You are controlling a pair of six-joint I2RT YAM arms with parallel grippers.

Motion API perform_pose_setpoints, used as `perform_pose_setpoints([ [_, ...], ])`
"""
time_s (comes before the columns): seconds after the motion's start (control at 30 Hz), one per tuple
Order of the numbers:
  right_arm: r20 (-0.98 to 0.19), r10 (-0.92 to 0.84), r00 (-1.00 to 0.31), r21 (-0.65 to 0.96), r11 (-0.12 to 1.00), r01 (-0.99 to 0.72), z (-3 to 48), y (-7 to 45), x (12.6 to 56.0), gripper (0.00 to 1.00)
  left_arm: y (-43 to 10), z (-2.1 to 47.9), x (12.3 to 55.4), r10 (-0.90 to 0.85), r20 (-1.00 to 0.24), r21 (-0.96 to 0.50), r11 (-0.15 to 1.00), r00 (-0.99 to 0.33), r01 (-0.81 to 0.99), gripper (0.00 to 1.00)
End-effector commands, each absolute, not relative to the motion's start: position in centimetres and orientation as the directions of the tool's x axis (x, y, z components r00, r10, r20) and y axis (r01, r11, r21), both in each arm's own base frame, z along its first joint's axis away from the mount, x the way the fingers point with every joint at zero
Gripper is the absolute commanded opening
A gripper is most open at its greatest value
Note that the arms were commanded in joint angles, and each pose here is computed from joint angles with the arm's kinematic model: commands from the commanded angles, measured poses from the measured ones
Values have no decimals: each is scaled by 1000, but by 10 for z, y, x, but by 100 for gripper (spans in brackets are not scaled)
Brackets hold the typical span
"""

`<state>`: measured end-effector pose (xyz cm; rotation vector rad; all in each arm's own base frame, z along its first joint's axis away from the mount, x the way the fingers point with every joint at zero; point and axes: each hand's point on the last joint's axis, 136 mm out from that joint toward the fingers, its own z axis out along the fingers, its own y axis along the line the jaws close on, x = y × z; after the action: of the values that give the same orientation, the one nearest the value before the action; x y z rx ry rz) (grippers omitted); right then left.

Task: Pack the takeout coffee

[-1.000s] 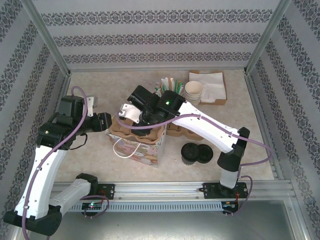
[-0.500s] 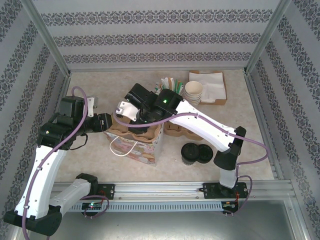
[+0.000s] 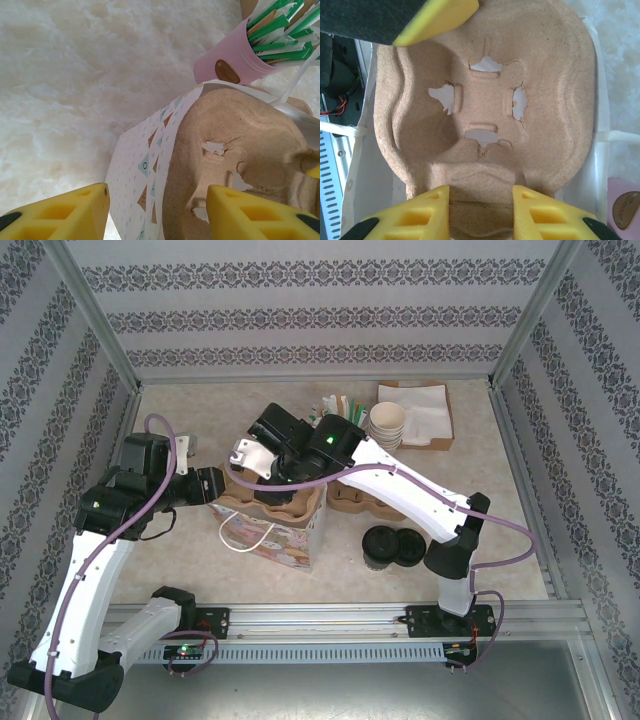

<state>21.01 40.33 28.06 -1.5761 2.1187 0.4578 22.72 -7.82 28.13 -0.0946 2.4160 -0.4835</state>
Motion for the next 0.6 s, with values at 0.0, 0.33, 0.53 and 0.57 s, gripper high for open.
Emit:
perform_pose_setpoints([
  [0.0, -516, -814, -266, 20, 299, -954, 269, 403, 207, 31, -79, 286, 230, -218, -615, -393, 918, -758, 56, 54],
  [0.33, -576, -763, -293, 67, 312, -948, 263, 402, 207, 31, -80, 288, 231, -222, -616, -398, 916, -756, 55, 54],
  [0.53, -562, -771, -299, 66, 318, -946, 259, 397, 206, 30, -80, 289, 231, -226, -616, -402, 914, -754, 54, 54],
  [0.57, -556, -775, -299, 62, 320, -945, 258, 395, 206, 30, -80, 289, 231, -228, -617, -402, 914, -753, 54, 54],
])
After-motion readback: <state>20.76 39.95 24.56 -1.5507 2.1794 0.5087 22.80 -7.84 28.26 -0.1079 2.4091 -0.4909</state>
